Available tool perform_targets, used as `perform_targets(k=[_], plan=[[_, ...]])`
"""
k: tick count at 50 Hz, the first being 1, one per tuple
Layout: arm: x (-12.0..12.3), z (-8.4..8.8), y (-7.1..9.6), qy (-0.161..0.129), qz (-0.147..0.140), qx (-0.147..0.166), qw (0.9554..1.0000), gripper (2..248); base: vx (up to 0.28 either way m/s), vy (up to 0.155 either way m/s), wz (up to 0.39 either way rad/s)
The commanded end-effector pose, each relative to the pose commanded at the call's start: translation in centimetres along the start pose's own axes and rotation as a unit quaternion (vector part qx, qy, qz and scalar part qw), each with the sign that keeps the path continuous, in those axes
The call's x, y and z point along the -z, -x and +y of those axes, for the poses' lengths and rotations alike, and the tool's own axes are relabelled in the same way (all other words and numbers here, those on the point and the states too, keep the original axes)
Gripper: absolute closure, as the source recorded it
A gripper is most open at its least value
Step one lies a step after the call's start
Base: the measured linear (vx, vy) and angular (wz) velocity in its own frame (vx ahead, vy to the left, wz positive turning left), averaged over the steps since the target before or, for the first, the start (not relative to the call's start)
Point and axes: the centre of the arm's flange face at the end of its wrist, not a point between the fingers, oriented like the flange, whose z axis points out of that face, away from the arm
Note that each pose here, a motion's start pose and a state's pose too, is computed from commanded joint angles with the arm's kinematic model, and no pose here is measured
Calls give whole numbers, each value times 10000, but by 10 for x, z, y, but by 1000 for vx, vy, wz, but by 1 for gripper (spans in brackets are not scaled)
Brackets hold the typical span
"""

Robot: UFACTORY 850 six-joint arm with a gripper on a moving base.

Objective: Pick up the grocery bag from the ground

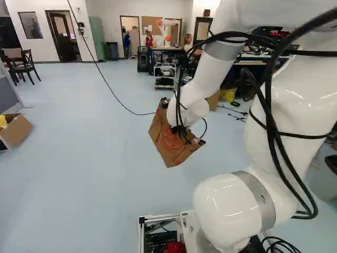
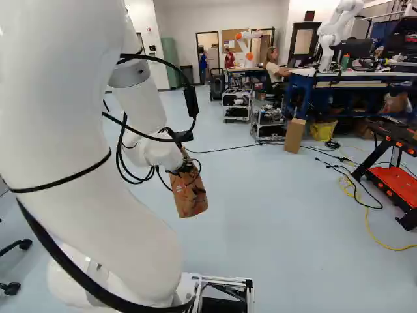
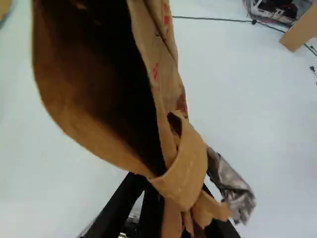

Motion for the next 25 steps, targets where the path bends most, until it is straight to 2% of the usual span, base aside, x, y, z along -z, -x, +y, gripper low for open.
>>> perform_targets(k=[11,25], plan=[[18,4,10,115,570,-188,9981,229,0,0,0],[38,9,22,266,1194,-380,9918,229,0,0,0]])
